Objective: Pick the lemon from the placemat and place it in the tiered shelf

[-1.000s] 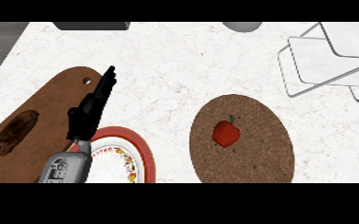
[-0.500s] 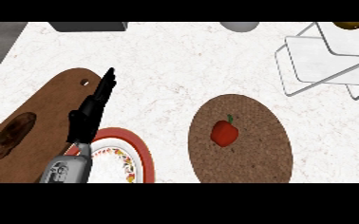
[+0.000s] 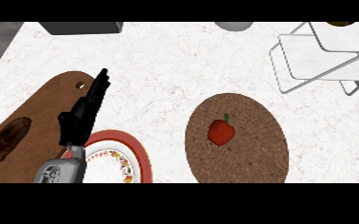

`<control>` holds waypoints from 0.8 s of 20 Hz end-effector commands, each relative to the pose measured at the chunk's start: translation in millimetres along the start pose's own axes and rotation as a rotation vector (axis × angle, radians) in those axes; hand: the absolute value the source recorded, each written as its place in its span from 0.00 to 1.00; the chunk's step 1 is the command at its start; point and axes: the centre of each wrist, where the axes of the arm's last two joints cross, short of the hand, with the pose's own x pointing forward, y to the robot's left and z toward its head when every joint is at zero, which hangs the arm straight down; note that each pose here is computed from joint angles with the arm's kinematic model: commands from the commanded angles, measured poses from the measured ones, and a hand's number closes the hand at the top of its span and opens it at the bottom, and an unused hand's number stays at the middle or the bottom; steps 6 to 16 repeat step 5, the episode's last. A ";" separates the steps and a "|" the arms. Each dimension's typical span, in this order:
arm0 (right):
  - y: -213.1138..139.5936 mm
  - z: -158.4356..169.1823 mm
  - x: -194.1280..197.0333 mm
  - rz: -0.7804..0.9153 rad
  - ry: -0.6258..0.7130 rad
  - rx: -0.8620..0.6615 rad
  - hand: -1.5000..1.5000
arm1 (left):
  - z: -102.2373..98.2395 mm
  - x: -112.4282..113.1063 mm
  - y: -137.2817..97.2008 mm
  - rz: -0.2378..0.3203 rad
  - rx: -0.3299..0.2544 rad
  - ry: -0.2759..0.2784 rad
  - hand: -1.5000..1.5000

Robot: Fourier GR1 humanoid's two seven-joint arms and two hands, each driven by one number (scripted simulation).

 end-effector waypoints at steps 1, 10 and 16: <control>-58.2 -5.0 -10.9 0.082 0.005 0.059 0.00 | 8.1 -5.4 7.4 -0.003 0.005 -0.005 0.50; -103.2 2.2 -42.7 0.049 0.003 0.070 0.00 | -6.7 4.3 -17.5 -0.008 0.000 -0.001 0.50; -103.2 2.2 -42.7 0.049 0.003 0.070 0.00 | -6.7 4.3 -17.5 -0.008 0.000 -0.001 0.50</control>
